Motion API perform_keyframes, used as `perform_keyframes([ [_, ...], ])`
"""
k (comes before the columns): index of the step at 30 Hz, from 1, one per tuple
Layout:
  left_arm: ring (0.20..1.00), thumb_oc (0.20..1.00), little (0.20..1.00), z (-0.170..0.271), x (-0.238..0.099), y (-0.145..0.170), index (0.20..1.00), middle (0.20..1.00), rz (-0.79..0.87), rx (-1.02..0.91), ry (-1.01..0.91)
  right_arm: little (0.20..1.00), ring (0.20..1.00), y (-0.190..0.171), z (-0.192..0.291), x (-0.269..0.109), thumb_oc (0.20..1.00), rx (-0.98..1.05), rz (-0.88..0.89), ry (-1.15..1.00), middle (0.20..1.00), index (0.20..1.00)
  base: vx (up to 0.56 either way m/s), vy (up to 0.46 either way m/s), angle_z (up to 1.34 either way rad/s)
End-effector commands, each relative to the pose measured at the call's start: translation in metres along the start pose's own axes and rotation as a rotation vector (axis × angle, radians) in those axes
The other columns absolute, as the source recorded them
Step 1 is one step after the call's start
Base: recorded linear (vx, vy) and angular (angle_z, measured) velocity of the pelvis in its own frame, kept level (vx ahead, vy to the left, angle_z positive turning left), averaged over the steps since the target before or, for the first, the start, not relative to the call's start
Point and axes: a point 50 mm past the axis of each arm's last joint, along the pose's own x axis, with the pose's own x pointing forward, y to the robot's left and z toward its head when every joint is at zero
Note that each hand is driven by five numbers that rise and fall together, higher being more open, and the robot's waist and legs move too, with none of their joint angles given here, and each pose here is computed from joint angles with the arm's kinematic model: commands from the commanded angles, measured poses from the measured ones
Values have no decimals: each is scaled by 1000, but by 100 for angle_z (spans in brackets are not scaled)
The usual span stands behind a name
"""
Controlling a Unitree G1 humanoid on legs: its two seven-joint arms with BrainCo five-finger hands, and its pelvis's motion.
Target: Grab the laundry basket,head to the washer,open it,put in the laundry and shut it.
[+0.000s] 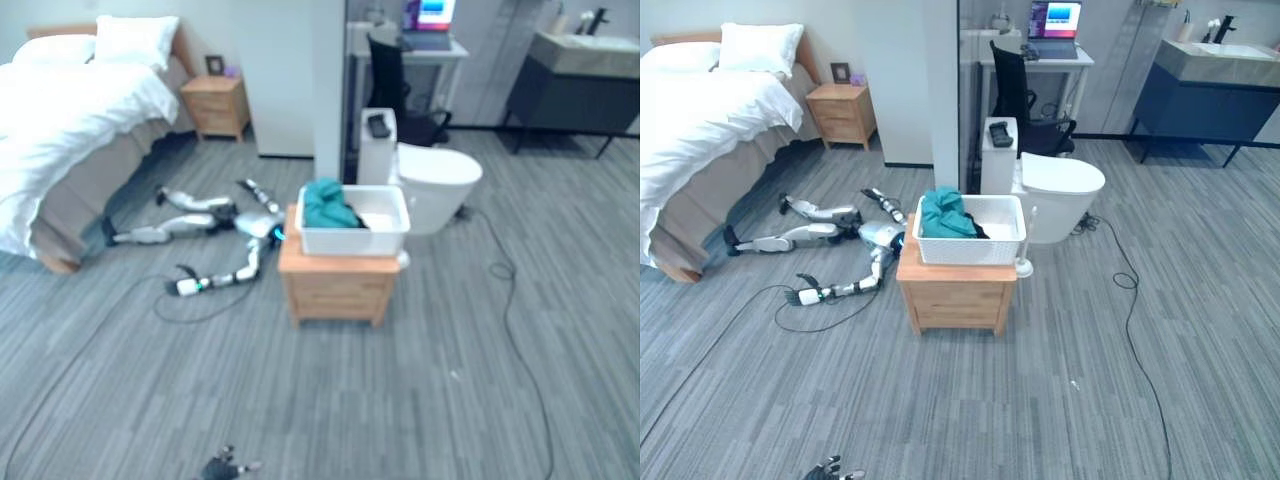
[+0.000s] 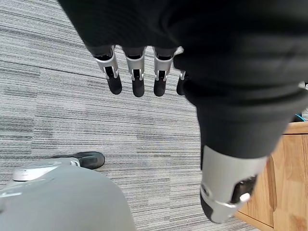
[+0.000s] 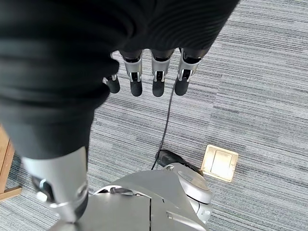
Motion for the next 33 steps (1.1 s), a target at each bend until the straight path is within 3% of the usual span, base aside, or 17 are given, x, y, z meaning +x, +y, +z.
perform_keyframes([
  [1, 1000, 1000, 1000, 18, 3, 12, 1000, 1000, 45, 35, -59, 1000, 1000, 2, 2, 1, 1000, -27, 14, -1, 1000, 1000, 0, 0, 0],
  [33, 1000, 1000, 1000, 6, 2, 8, 1000, 1000, 32, 4, -5, 1000, 1000, 5, 2, 1, 1000, -42, 25, -2, 1000, 1000, 0, 0, 0],
])
